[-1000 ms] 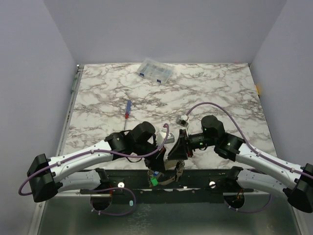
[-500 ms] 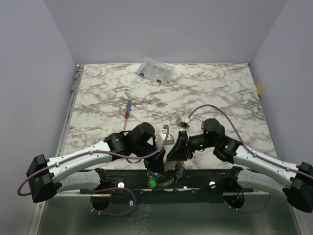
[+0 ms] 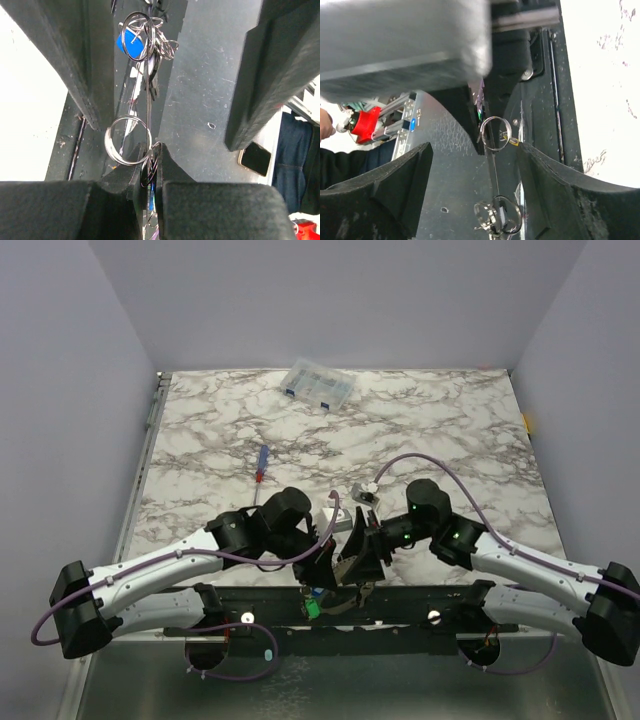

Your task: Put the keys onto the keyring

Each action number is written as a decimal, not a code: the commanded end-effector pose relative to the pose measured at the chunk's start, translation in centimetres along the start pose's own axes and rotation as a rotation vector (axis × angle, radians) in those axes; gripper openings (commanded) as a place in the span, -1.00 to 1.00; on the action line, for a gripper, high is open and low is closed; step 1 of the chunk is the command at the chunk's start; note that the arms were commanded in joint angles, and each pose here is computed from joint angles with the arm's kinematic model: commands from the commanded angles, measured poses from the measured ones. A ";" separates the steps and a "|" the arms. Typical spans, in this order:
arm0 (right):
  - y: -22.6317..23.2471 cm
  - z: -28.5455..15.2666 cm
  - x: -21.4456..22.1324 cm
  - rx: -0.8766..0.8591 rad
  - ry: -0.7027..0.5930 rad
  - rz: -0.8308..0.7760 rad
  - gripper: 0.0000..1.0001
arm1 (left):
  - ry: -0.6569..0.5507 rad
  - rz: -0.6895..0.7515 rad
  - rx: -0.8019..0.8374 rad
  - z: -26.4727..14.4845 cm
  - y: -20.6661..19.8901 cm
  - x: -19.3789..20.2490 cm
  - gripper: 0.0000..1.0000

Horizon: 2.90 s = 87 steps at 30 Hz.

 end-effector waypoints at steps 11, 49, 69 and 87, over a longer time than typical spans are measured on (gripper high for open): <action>-0.5 0.6 0.9 0.003 0.101 0.121 0.24 | -0.055 0.087 0.072 -0.3 -2.9 -1.3 -1.00; 1.7 -2.7 -2.0 0.137 -0.199 -0.300 -0.99 | -0.140 0.125 -0.189 -0.7 0.0 -4.1 -0.24; 3.6 -3.0 -3.4 0.086 -0.147 -0.401 -0.99 | -0.298 0.415 -0.119 -5.5 -4.6 -7.8 0.07; 5.4 -3.1 -3.2 0.000 -0.115 -0.395 -0.99 | -0.255 0.489 -0.008 -3.3 -4.9 -8.8 -0.17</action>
Point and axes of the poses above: each gripper's point midway between its finger pads, its own z axis out along the fingers, its own y axis along the line the jaws close on, x = y × z, the point moved 4 cm from there along -z, back along the fingers
